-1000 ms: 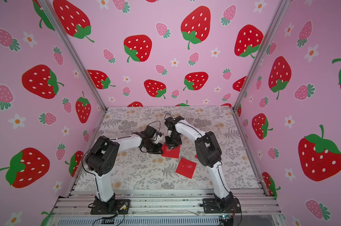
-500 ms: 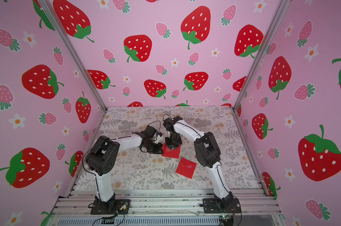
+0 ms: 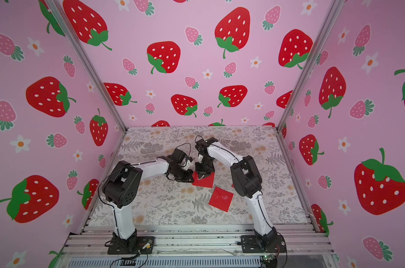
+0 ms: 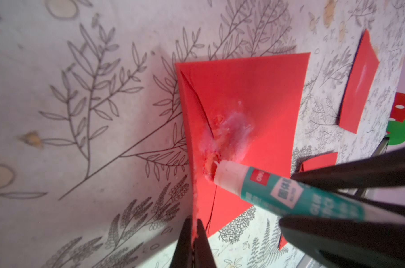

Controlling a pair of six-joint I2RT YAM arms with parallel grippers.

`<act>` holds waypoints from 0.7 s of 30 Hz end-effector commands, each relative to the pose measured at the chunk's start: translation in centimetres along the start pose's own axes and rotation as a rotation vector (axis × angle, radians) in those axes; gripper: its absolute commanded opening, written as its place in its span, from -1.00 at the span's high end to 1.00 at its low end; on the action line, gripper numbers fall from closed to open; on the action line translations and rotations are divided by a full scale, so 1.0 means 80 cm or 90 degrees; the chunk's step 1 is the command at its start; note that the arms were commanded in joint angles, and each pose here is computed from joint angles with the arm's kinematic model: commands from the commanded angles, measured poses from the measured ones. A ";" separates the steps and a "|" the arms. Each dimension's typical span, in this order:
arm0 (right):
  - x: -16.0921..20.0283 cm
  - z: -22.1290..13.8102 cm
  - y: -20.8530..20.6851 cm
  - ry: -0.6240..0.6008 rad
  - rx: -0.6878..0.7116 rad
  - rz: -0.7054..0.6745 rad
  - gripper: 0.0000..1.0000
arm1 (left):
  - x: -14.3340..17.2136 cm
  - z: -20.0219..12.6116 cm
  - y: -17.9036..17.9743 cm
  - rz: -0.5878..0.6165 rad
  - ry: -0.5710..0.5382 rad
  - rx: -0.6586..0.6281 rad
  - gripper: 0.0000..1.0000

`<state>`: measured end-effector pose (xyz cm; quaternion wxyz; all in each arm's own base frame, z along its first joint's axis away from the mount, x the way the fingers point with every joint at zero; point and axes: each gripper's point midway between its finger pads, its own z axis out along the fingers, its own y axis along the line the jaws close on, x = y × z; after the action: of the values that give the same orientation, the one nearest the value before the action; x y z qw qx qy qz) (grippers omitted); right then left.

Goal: Seal the envelope with a glue stick
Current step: Apply the envelope at the center of the board.

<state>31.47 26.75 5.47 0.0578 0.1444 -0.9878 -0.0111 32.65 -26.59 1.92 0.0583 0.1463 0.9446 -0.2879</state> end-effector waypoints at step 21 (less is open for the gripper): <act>-0.016 0.023 -0.057 -0.012 0.160 0.005 1.00 | 0.015 0.013 0.018 -0.010 0.035 -0.032 1.00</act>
<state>33.45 26.20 5.75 0.0129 0.1466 -0.9889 0.0222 32.66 -26.59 1.93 0.0585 0.1473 0.9444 -0.2880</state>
